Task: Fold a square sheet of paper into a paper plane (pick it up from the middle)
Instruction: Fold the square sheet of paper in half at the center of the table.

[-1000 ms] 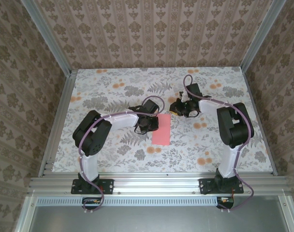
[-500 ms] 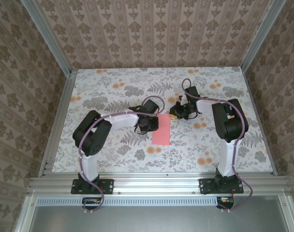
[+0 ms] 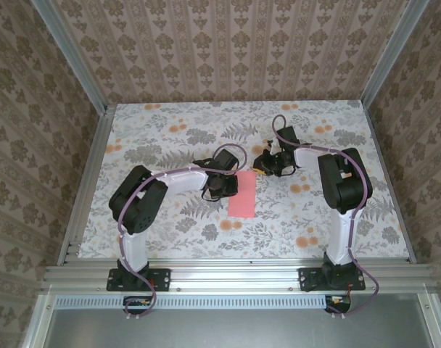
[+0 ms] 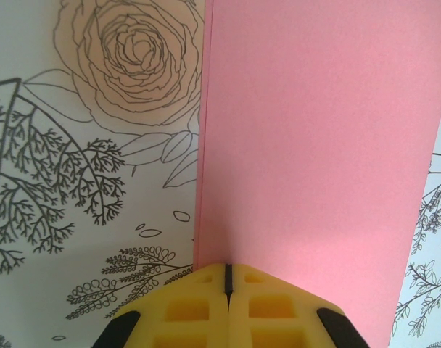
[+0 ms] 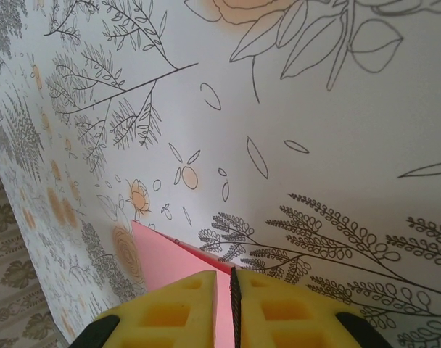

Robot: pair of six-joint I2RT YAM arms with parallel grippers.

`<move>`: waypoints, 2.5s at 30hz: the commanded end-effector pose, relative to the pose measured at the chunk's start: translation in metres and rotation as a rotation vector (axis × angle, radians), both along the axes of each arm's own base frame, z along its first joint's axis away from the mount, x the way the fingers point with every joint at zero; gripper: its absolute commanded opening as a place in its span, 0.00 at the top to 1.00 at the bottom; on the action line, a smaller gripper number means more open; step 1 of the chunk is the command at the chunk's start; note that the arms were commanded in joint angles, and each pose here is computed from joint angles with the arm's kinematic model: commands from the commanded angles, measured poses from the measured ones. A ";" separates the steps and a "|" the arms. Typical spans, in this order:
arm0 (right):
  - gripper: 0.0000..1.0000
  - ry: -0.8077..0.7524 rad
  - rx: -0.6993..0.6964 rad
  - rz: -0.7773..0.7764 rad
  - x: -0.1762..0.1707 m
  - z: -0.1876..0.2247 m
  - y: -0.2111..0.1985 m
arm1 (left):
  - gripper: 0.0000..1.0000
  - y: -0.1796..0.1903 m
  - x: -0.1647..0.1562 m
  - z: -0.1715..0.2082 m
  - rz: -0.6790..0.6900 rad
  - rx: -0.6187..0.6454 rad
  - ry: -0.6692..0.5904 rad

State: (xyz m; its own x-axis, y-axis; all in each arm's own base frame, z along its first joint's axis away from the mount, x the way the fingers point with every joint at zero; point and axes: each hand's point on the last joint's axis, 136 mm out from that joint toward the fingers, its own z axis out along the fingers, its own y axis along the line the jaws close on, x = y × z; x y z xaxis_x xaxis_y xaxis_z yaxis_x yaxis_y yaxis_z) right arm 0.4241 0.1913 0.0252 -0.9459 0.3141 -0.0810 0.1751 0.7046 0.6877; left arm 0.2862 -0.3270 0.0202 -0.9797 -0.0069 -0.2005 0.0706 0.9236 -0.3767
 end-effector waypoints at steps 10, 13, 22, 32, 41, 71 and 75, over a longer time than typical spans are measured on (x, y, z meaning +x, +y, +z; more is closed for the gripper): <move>0.84 0.040 -0.026 -0.014 -0.010 -0.013 -0.005 | 0.98 0.020 -0.020 -0.017 -0.019 0.108 0.059; 0.84 -0.022 -0.009 0.005 -0.005 0.018 -0.002 | 0.98 0.020 -0.019 -0.016 -0.020 0.108 0.056; 0.83 -0.009 0.059 0.027 -0.039 0.018 0.012 | 0.98 0.019 -0.019 -0.018 -0.019 0.104 0.055; 0.83 0.082 -0.043 0.023 -0.059 -0.026 0.000 | 0.98 0.020 -0.021 -0.018 -0.019 0.105 0.054; 0.83 -0.003 0.030 0.083 -0.074 0.019 0.015 | 0.98 0.016 -0.021 -0.017 -0.024 0.096 0.049; 0.83 0.100 0.021 0.113 -0.146 -0.031 0.029 | 0.98 0.015 -0.025 -0.016 -0.024 0.088 0.042; 0.83 0.101 0.032 0.113 -0.149 -0.030 0.029 | 0.98 0.015 -0.025 -0.015 -0.024 0.087 0.041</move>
State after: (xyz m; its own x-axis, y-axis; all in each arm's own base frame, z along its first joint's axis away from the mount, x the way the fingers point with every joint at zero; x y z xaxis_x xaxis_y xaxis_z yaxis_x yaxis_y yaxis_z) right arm 0.2864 0.2261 0.0148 -0.9824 0.1861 -0.0176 0.1156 0.6790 0.7249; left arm 0.2833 -0.3287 0.0205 -0.9746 0.0025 -0.2240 0.0858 0.9279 -0.3629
